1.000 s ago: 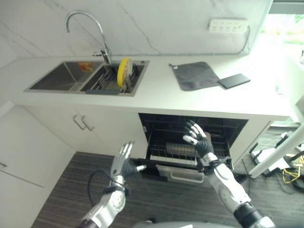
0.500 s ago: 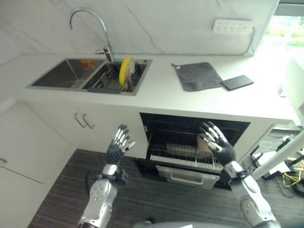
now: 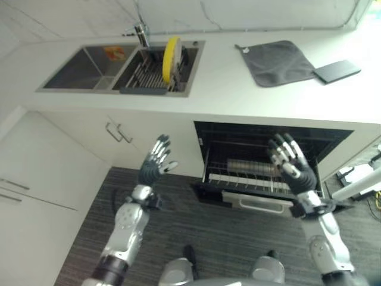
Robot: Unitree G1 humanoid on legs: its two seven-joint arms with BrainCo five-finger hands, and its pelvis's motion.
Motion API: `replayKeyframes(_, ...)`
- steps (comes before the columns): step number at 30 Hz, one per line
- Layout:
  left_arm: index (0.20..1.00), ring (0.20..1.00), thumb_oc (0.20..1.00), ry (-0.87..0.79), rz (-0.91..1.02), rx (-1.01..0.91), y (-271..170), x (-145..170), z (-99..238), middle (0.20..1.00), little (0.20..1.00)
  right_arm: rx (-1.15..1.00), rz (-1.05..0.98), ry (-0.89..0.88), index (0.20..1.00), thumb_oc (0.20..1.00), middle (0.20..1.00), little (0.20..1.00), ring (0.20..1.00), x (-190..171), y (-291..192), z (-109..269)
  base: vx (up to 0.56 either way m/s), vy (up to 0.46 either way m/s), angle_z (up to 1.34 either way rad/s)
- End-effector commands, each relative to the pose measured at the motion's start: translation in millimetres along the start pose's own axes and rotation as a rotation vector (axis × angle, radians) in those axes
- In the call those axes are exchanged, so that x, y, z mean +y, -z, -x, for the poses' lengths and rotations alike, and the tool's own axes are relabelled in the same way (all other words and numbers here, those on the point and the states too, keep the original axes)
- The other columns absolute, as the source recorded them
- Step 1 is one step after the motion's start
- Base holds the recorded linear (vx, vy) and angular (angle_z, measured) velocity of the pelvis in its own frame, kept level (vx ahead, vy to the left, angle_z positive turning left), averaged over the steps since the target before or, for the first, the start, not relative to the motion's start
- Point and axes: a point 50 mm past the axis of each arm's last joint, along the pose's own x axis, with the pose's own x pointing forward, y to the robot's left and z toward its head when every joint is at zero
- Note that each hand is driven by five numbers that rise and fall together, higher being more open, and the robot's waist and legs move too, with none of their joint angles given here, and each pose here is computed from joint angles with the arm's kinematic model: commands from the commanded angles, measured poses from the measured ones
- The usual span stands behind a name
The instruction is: Place the dishes in the dishwasher.
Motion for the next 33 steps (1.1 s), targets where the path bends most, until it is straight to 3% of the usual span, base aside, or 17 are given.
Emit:
replayKeyframes(1,1.0,1.0,1.0,0.045,-0.11,-0.194,-44.3,2.8,-11.6,1.0,1.0,-0.113,0.042,-0.122,1.0,1.0,1.0,1.0,1.0,12.2,-25.0,-18.7,0.01,0.122,-0.4)
replayKeyframes(16,1.0,1.0,1.0,0.03,-0.073,-0.185,-31.2,-10.7,-8.1,1.0,1.0,-0.106,0.106,-0.077,1.0,1.0,1.0,1.0,1.0,3.7,-26.5,-28.8,0.06,-0.018,-0.05)
replayKeyframes(26,1.0,1.0,1.0,-0.034,-0.007,-0.167,-26.4,1.4,-7.1,1.0,1.0,-0.101,0.173,-0.067,1.0,1.0,1.0,1.0,1.0,2.0,-25.9,-26.1,0.2,0.319,-0.63)
replayKeyframes(33,1.0,1.0,1.0,0.072,-0.04,-0.179,-29.8,-8.2,-14.4,1.0,1.0,-0.158,0.149,0.035,1.0,1.0,1.0,1.0,1.0,-11.0,-32.7,-16.0,0.16,0.384,-0.51)
